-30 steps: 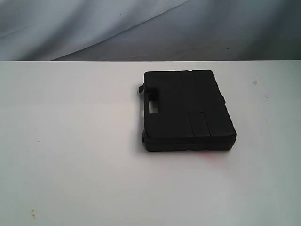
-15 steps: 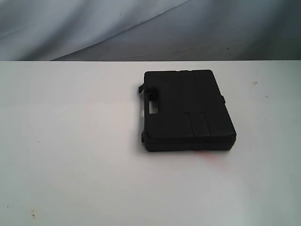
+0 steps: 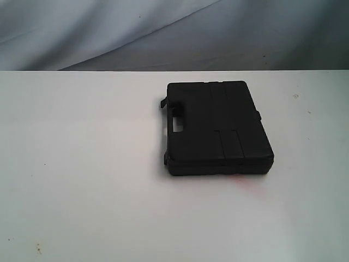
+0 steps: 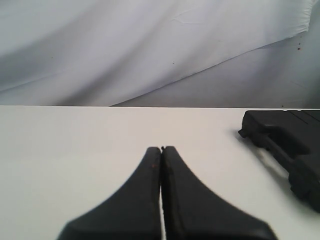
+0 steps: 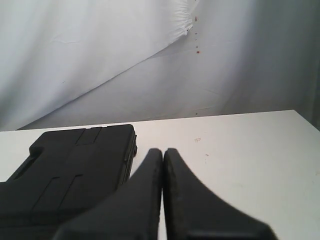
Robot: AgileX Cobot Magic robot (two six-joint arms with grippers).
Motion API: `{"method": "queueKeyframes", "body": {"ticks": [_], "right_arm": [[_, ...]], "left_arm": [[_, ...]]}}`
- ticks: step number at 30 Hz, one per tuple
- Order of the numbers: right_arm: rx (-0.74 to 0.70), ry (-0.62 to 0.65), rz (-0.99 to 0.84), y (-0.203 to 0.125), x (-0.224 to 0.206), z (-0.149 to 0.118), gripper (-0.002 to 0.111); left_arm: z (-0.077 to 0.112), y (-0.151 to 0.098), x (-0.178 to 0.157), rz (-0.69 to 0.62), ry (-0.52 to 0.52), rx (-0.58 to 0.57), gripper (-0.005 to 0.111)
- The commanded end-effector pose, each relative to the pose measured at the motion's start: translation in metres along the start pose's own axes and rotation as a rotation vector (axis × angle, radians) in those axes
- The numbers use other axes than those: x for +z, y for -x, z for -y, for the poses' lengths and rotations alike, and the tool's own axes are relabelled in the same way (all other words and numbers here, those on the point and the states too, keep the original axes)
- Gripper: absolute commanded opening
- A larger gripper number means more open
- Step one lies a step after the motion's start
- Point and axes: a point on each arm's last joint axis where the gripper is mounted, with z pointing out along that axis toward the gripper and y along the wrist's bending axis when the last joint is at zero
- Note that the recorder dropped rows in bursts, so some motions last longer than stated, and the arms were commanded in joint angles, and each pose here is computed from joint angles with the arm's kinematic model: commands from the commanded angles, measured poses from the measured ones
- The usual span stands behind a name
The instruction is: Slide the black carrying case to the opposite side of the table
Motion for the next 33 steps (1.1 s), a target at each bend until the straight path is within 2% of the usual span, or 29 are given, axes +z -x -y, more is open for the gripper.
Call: {"method": "queueKeyframes", "body": {"ticks": [1, 33], "right_arm": [[-0.012, 0.002, 0.018, 0.0, -0.0001, -0.0003, 0.0], [-0.055, 0.019, 0.018, 0.0, -0.0001, -0.0018, 0.0]], "left_arm": [[-0.0001, -0.0011, 0.0, 0.002, 0.0, -0.005, 0.0], [-0.0001, -0.0011, 0.0, 0.002, 0.0, -0.005, 0.0]]}}
